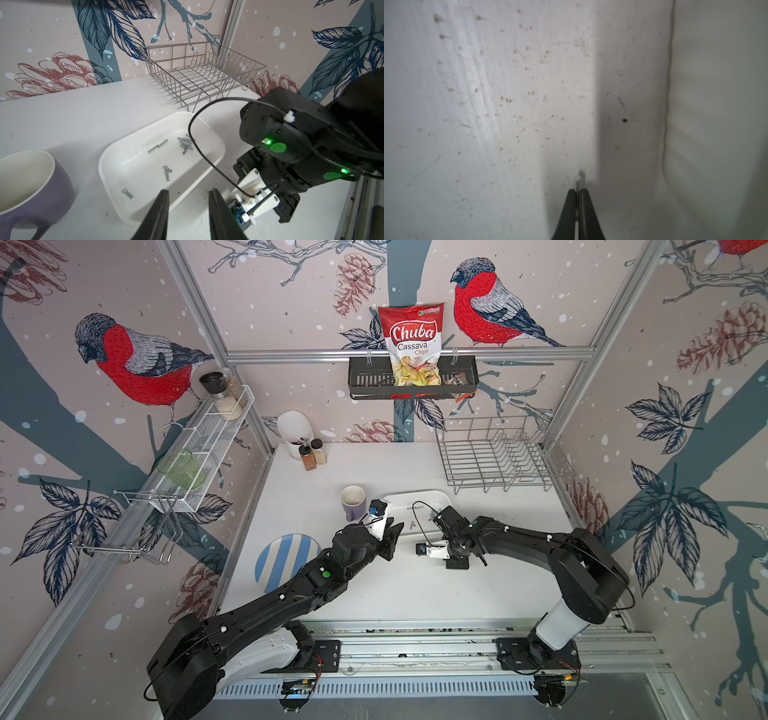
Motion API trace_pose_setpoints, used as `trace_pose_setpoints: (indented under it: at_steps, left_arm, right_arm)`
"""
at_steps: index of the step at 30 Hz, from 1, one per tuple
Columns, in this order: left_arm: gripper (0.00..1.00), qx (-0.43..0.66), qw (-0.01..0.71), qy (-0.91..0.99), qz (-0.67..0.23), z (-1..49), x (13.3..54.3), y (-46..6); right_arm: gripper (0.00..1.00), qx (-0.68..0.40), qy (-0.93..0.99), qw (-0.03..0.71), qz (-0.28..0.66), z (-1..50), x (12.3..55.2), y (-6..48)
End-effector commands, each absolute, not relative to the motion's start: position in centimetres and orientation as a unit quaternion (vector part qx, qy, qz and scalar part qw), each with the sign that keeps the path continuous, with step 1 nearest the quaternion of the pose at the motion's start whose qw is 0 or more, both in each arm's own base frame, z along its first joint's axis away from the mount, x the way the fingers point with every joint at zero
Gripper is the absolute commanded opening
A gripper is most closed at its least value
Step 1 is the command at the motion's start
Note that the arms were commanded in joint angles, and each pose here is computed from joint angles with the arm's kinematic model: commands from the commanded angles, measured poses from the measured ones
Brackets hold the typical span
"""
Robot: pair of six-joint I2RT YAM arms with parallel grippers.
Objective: Put the screws on the desktop into the storage box
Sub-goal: Pick up the screw from the center of the board, then place the screw in the storage box.
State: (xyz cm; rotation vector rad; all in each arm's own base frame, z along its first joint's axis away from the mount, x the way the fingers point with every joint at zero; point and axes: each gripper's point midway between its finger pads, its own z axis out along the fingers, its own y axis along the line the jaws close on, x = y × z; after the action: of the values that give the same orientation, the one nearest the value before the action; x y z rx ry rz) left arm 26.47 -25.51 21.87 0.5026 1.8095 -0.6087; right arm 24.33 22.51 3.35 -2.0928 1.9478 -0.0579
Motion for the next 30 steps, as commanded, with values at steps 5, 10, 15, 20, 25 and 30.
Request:
trace_pose_setpoints:
  at_steps: [5, 10, 15, 20, 25, 30]
  left_arm:
    - [0.36, 0.205, 0.567, 0.752, -0.266, 23.0, 26.5, -25.4]
    - [0.36, 0.196, 0.575, 0.749, -0.265, 23.3, 26.5, -25.0]
    - [0.37, 0.192, 0.578, 0.748, -0.263, 23.3, 26.5, -24.9]
    - [0.37, 0.190, 0.578, 0.749, -0.261, 23.3, 26.6, -24.7]
    - [0.37, 0.190, 0.579, 0.750, -0.259, 23.2, 26.6, -24.7]
    - [0.37, 0.190, 0.578, 0.750, -0.260, 23.2, 26.6, -24.7]
  right_arm:
    - [0.00, -0.686, 0.687, 0.234, 0.041, 8.9, 24.8, 25.4]
    - [0.00, -0.624, 0.717, 0.304, 0.065, 13.3, 27.4, 27.5]
    - [0.00, -0.567, 0.755, 0.323, 0.065, 13.9, 30.2, 28.3]
    - [0.00, -0.479, 0.809, 0.339, 0.023, 12.8, 34.5, 27.8]
    - [0.00, -0.433, 0.835, 0.339, -0.016, 11.8, 36.8, 27.5]
    - [0.00, -0.415, 0.848, 0.325, -0.047, 10.1, 37.9, 26.9]
